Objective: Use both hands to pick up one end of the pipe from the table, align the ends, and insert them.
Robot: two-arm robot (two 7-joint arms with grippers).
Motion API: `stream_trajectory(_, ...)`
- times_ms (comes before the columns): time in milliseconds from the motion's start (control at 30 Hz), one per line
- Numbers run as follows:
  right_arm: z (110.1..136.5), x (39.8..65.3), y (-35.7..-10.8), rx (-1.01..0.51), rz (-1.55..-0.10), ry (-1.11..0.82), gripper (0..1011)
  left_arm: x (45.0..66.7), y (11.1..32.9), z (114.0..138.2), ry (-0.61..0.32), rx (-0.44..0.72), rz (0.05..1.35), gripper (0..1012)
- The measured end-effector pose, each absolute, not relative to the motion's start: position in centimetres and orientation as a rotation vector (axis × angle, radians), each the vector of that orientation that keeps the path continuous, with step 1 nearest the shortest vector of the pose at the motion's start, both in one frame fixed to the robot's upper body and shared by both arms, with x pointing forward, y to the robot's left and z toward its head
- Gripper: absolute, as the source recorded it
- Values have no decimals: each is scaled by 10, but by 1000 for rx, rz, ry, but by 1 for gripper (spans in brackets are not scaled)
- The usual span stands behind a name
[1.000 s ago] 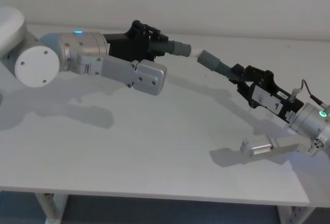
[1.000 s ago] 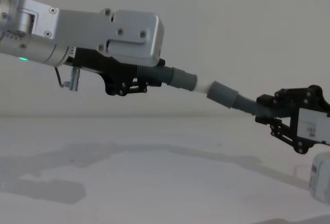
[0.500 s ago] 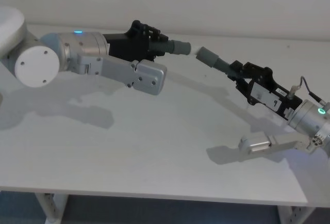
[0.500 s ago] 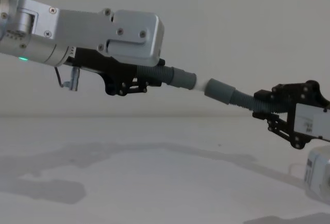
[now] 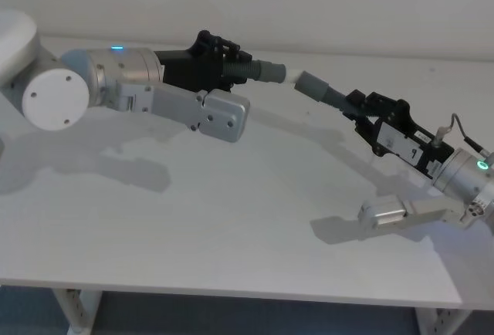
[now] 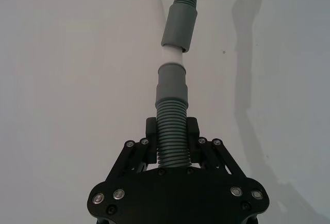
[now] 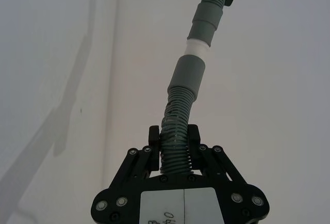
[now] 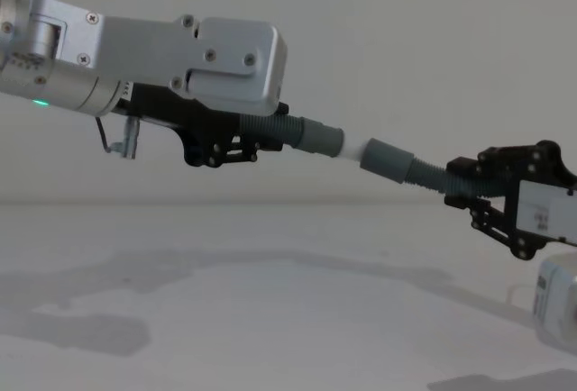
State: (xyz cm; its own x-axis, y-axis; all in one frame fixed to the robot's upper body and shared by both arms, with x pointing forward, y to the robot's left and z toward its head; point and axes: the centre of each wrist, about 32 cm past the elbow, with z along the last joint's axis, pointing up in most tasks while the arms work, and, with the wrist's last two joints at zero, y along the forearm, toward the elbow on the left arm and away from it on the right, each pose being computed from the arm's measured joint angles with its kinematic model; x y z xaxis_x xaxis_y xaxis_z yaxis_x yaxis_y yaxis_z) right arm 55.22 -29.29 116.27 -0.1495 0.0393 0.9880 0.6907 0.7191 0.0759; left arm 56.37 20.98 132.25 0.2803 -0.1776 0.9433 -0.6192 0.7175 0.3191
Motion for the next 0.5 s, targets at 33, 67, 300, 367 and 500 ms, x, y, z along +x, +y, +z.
stream_trajectory(33,1163,552,-293,-599,-631,-1640,315,564,210,1322,-1281,758,337,327)
stream_trajectory(67,1163,552,-293,-599,-632,-1639,315,564,210,1322,-1281,758,337,327)
stream_trajectory(300,1163,553,-295,-602,-633,-1637,315,564,210,1322,-1281,758,337,327)
stream_trajectory(367,1163,553,-295,-602,-634,-1636,315,564,210,1322,-1281,758,337,327)
stream_trajectory(500,1163,553,-295,-602,-636,-1634,315,564,210,1322,-1281,758,337,327)
